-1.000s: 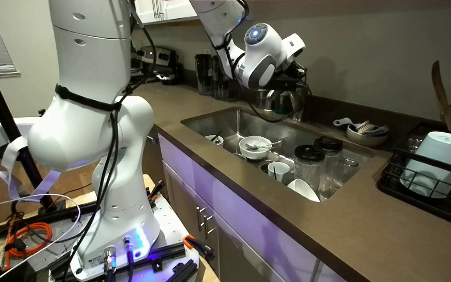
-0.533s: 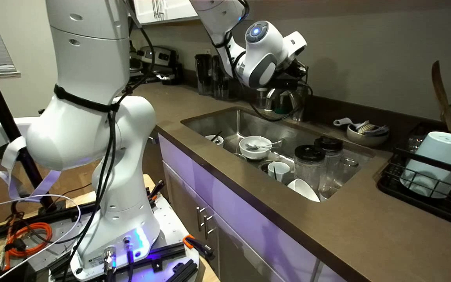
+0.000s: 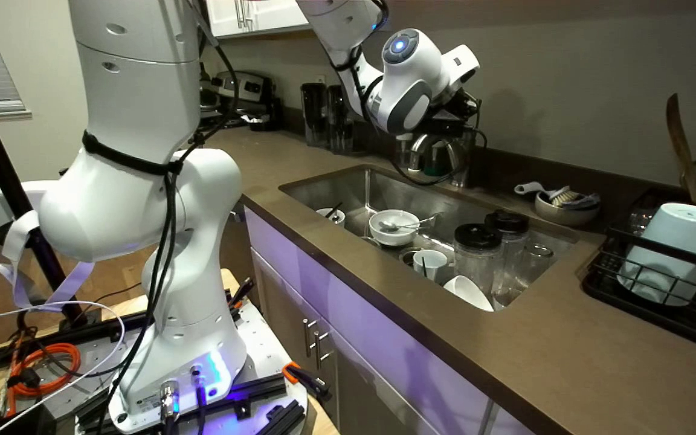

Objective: Open the faucet

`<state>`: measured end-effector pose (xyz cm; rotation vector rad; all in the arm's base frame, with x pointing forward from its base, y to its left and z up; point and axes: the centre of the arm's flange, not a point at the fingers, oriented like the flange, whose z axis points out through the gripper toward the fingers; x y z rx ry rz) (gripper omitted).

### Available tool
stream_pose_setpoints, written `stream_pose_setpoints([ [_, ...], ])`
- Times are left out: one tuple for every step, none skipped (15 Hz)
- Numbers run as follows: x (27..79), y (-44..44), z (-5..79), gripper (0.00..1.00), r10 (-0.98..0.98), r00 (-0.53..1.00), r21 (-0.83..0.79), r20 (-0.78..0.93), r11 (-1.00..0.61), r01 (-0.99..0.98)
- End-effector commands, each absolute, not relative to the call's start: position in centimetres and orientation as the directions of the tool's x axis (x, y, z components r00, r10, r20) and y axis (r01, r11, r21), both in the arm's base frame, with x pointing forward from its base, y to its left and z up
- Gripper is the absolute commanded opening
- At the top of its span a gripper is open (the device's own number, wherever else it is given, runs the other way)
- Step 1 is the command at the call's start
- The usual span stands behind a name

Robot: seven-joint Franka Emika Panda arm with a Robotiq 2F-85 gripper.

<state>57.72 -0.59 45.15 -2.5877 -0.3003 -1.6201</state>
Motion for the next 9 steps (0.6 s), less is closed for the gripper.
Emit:
stream_pose_setpoints([
  [54.63, 0.67, 39.73, 0.03, 0.131, 0.399, 0.053, 0.907, -0.978, 0.199],
  [54.59, 0.64, 39.61, 0.03, 0.136, 0.405, 0.057, 0.904, -0.978, 0.203],
  [54.52, 0.63, 39.57, 0.03, 0.137, 0.407, 0.056, 0.903, -0.977, 0.204],
  [54.48, 0.62, 39.51, 0.03, 0.136, 0.408, 0.055, 0.903, -0.977, 0.204],
  [54.45, 0.62, 39.48, 0.03, 0.136, 0.410, 0.053, 0.902, -0.977, 0.206],
  [54.44, 0.62, 39.48, 0.03, 0.135, 0.408, 0.052, 0.903, -0.977, 0.207],
  [54.48, 0.67, 39.48, 0.03, 0.128, 0.405, 0.043, 0.905, -0.977, 0.211],
  [54.48, 0.73, 39.49, 0.03, 0.125, 0.403, 0.039, 0.907, -0.976, 0.215],
  [54.52, 0.87, 39.52, 0.03, 0.120, 0.405, 0.032, 0.906, -0.975, 0.219],
])
